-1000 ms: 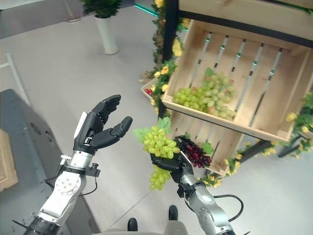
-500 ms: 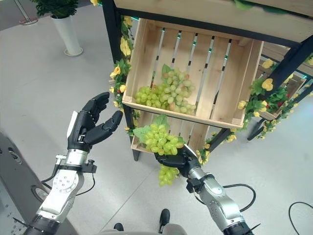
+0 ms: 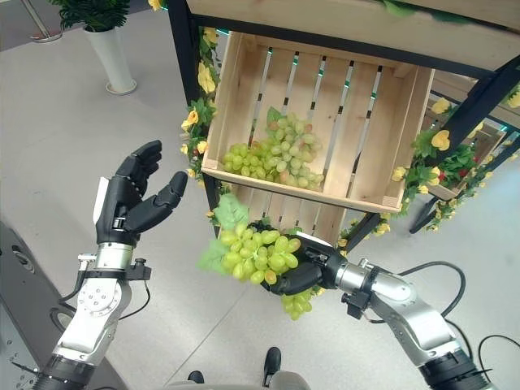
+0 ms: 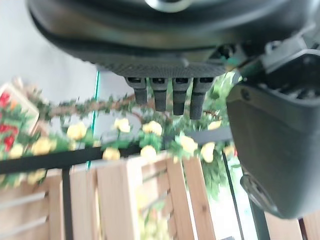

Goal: Pick up the fruits from the basket on one side to the basket on the other side

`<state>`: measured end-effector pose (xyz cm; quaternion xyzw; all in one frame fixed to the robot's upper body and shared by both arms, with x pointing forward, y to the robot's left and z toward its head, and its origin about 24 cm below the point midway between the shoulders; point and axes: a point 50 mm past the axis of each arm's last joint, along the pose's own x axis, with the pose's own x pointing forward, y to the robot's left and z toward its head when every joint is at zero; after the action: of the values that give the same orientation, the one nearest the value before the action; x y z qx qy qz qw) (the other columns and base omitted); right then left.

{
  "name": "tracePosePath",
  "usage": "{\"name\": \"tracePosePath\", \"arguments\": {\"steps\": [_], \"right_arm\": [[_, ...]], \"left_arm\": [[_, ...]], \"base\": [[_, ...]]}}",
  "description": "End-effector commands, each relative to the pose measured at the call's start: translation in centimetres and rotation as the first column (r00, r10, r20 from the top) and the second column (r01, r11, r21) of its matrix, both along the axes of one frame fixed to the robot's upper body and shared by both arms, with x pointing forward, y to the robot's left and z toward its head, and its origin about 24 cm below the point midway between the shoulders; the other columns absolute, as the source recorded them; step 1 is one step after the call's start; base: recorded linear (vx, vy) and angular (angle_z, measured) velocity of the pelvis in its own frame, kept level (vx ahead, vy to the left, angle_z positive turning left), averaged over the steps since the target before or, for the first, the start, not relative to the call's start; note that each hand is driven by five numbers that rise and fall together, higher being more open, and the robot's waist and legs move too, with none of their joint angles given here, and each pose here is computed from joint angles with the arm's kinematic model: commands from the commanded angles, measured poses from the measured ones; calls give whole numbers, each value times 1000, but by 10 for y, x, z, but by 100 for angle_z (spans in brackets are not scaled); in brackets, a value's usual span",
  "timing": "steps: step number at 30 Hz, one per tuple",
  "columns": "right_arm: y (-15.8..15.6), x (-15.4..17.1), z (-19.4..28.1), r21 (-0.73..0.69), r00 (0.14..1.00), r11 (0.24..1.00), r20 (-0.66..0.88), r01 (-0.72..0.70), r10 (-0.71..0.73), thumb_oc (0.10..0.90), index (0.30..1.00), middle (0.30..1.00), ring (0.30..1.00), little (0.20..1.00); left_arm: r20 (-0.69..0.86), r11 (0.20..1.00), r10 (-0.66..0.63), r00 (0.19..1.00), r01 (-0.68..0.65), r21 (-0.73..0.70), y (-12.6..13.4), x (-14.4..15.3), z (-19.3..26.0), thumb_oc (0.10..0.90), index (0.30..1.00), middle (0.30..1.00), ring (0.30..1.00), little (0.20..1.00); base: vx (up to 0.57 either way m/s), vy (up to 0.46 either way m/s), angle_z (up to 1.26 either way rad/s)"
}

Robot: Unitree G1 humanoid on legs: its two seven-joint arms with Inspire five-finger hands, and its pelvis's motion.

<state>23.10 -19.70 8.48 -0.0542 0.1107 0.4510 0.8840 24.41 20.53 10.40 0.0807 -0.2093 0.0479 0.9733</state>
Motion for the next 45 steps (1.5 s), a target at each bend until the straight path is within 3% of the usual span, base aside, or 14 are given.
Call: {"name": "tracePosePath", "arguments": {"steps": [1, 5, 8, 13, 26, 29, 34, 35, 37, 40, 45], "right_arm": [[18, 13, 74, 236, 949, 944, 268, -231, 166, 400, 300, 300, 300, 300], [24, 15, 97, 386, 924, 873, 345, -298, 164, 400, 300, 300, 300, 300], [26, 17, 116, 522, 906, 793, 413, -314, 86, 400, 300, 300, 300, 300], [18, 30, 146, 734, 874, 656, 421, -173, -241, 400, 300, 300, 300, 300], [-4, 50, 180, 879, 745, 476, 315, 4, -588, 400, 300, 300, 300, 300], [-13, 54, 188, 862, 640, 499, 337, 84, -691, 400, 300, 300, 300, 300], [-31, 57, 199, 753, 348, 603, 509, 264, -788, 400, 300, 300, 300, 300], [-32, 57, 200, 750, 340, 605, 514, 267, -788, 400, 300, 300, 300, 300], [-42, 54, 213, 611, 55, 679, 725, 407, -687, 400, 300, 300, 300, 300], [-53, 52, 232, 531, -99, 684, 820, 500, -564, 400, 300, 300, 300, 300], [-62, 59, 243, 373, -232, 655, 927, 657, -296, 400, 300, 300, 300, 300]], "left_arm": [[203, 997, -6, 979, -11, 83, 8, 13, 36, 800, 900, 900, 900, 900], [186, 997, 10, 983, -25, 79, 14, 12, 32, 800, 900, 900, 900, 900], [177, 997, 5, 984, -19, 73, 15, 12, 30, 800, 900, 900, 900, 900], [169, 998, -10, 986, -1, 61, 9, 16, 30, 800, 900, 900, 900, 900], [153, 999, -2, 988, -6, 53, 1, 22, 26, 800, 900, 900, 900, 900], [149, 999, -8, 989, 0, 55, 2, 23, 26, 800, 900, 900, 900, 900], [141, 998, -5, 990, -3, 57, 1, 22, 25, 800, 900, 900, 900, 900], [141, 998, -5, 990, -3, 56, 1, 22, 25, 800, 900, 900, 900, 900], [139, 998, -11, 990, 3, 56, 1, 22, 26, 800, 900, 900, 900, 900], [139, 998, -21, 990, 12, 60, -1, 19, 27, 800, 900, 900, 900, 900], [139, 997, -43, 989, 34, 64, -2, 17, 28, 800, 900, 900, 900, 900]], "base": [[44, 45, 7], [31, 51, 10], [29, 38, 3], [25, 41, 0], [1, 3, 0], [0, 0, 0], [0, 0, 0], [0, 0, 0], [0, 0, 0], [0, 0, 0], [0, 0, 0]]}}
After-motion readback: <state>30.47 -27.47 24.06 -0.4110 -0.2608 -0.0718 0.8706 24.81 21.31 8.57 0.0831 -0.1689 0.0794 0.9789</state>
